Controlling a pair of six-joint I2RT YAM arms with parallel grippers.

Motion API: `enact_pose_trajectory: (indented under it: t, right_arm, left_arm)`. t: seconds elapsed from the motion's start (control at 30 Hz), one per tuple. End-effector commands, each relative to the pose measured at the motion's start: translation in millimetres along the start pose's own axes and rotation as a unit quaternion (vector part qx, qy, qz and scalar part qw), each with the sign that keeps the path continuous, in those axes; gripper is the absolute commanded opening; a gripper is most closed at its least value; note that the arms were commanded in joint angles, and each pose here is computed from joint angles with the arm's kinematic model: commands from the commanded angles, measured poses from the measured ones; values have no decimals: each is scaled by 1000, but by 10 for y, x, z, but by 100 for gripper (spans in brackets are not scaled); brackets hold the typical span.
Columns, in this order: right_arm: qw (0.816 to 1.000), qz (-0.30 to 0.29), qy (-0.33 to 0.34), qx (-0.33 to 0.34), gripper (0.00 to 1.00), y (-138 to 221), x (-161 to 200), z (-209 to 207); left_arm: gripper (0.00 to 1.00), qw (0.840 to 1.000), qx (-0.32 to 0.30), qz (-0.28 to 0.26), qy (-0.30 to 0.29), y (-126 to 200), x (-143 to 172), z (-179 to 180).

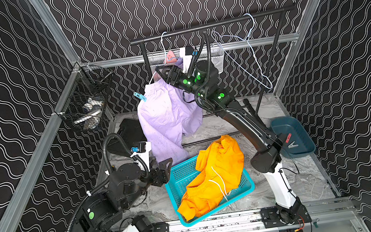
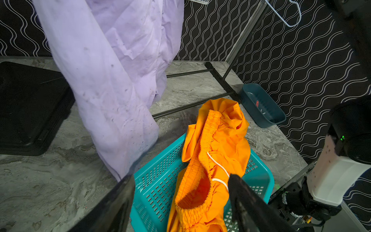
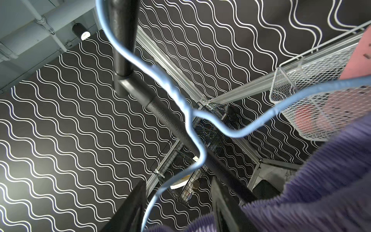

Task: Remove the clothespins securing shorts to the hanger
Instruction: Pick up the hanger from the clothesline.

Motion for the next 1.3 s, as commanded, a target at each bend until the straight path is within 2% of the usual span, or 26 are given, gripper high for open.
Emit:
enact_pose_trajectory:
  t: [0.0,0.23,0.43,0.63,0.83,0.87,0.93,1.27]
  right_arm:
    - [999,-29,6,-39,46,2,-122,154]
    - [997,-39,15,-61,20,48,-233,291]
    - [995,-46,10,-82,9,166,-370,481]
    - [994,-46,13,-102,6,344,-404,700]
    - [993,-19,0,-114,3,434,-318,759]
    - [992,-18,0,-128,3,548,-346,918]
    - [991,-11,0,-131,2,617,-323,971]
    - [989,2,35,-146,1,963,-294,1336]
  left_arm:
    - [77,1000,-2,-3,7,-2,4,8]
    - [77,1000,-2,1,5,-13,27,6]
    - [77,1000,1,1,5,-49,21,-15]
    - [77,1000,4,1,6,-81,19,-33]
    - [77,1000,3,2,5,-92,19,-34]
    - [77,1000,1,1,4,-95,14,-32]
    - [77,1000,-2,-3,3,-77,-6,-20]
    - [78,999,-25,-16,-16,25,-121,55]
Point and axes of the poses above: each gripper's point midway between its finger pads, its own y axis back along the fingers, its own z axis along the line the jaws close on, x = y × z, the point moved 4 cm from there along y, back along the fingers, and after that the axes turned 15 degrees about -y, right-handed, at the moved point
